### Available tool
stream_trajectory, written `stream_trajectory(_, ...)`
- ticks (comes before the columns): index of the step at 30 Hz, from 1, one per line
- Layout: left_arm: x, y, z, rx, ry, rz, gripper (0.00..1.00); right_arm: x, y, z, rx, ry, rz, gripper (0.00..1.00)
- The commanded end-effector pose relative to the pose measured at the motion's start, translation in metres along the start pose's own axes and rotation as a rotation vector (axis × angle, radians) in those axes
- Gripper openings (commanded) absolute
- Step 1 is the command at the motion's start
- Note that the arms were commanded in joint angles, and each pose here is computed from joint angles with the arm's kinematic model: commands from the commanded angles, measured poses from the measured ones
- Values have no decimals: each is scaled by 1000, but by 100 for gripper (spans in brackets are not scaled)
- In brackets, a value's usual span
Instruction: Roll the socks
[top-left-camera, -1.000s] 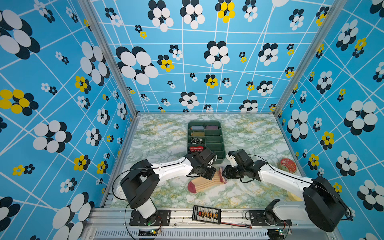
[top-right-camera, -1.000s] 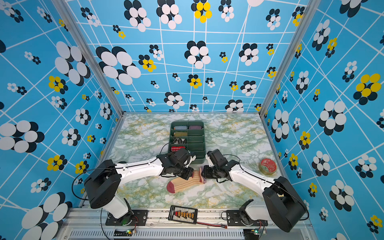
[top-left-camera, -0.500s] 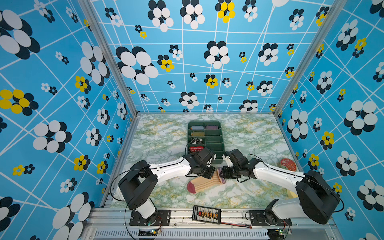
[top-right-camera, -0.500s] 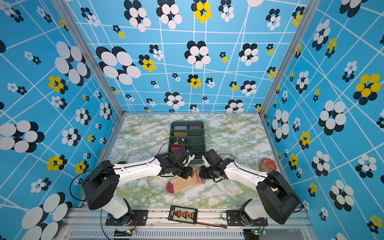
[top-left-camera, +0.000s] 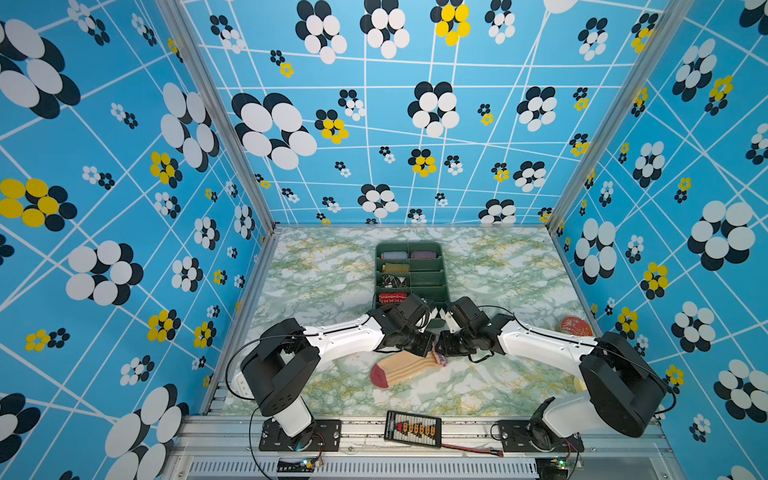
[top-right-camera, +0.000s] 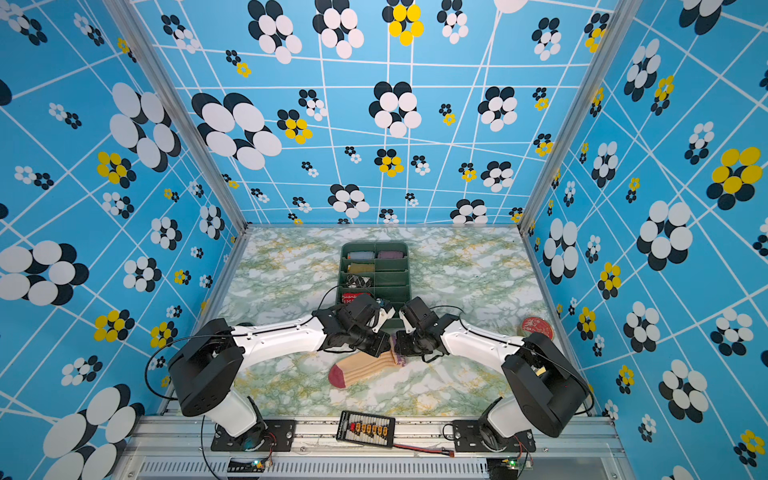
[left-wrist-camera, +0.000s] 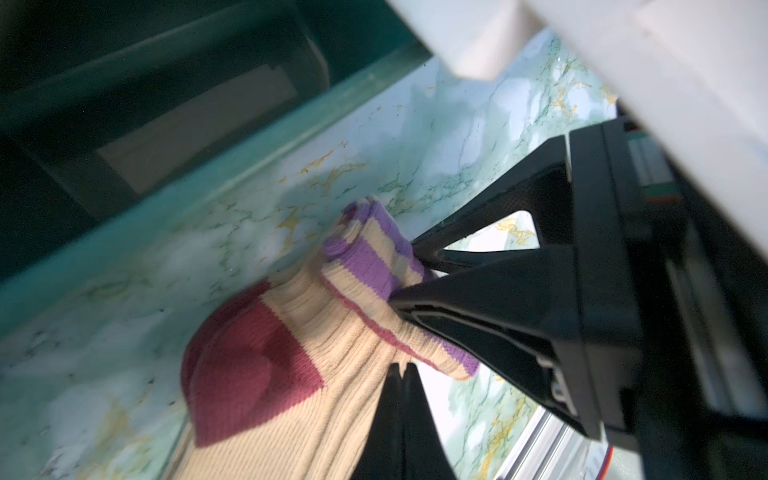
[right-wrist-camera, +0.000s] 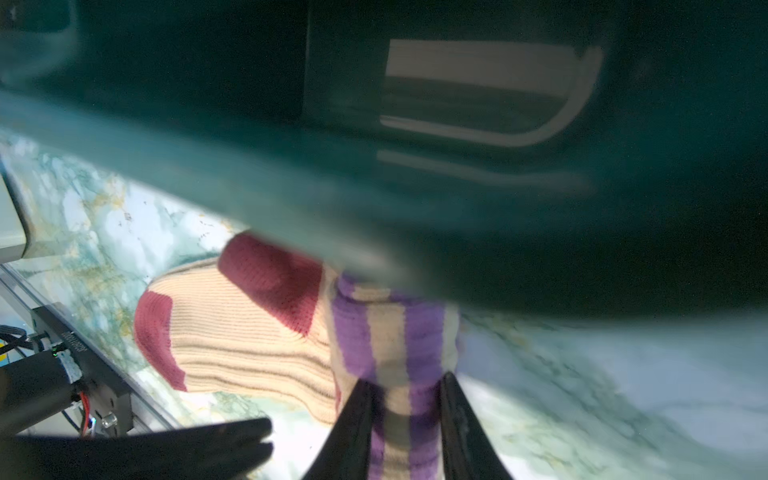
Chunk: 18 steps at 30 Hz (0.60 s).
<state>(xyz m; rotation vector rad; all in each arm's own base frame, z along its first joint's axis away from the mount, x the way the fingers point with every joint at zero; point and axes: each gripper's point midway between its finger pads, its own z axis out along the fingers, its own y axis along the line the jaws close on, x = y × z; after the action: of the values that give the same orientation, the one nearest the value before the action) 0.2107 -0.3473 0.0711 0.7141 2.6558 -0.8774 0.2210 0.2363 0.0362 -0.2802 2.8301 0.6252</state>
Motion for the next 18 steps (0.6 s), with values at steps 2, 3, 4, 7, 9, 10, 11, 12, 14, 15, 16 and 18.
stream_trajectory(2, -11, -6, 4, 37, -14, -12, 2, 14, -10, 7, 62, 60, 5, 30)
stream_trajectory(3, -11, -5, 6, 36, -13, -13, 2, 13, -10, 7, 62, 60, 5, 30)
stream_trajectory(4, -11, -4, 8, 35, -15, -16, 2, 14, -9, 8, 62, 61, 3, 30)
stream_trajectory(7, -14, -4, 11, 39, -29, -19, 2, 13, -6, 9, 60, 63, -4, 30)
stream_trajectory(9, -16, -4, 12, 40, -33, -16, 2, 14, -5, 10, 60, 67, -7, 30)
stream_trajectory(10, -16, -4, 14, 39, -31, -15, 2, 14, -4, 10, 58, 69, -8, 30)
stream_trajectory(11, -16, -3, 15, 36, -30, -14, 2, 15, -3, 11, 58, 72, -10, 30)
stream_trajectory(12, -16, -2, 16, 34, -28, -14, 2, 15, -2, 12, 56, 73, -12, 30)
stream_trajectory(14, -14, 0, 19, 27, -19, -15, 2, 16, -1, 13, 56, 78, -14, 30)
stream_trajectory(15, -13, 2, 21, 23, -13, -16, 2, 16, -1, 13, 57, 80, -15, 30)
stream_trajectory(16, -12, 4, 23, 15, -8, -19, 2, 17, -1, 13, 56, 82, -15, 31)
stream_trajectory(18, -8, 9, 26, 2, 2, -23, 2, 17, -1, 14, 56, 83, -15, 31)
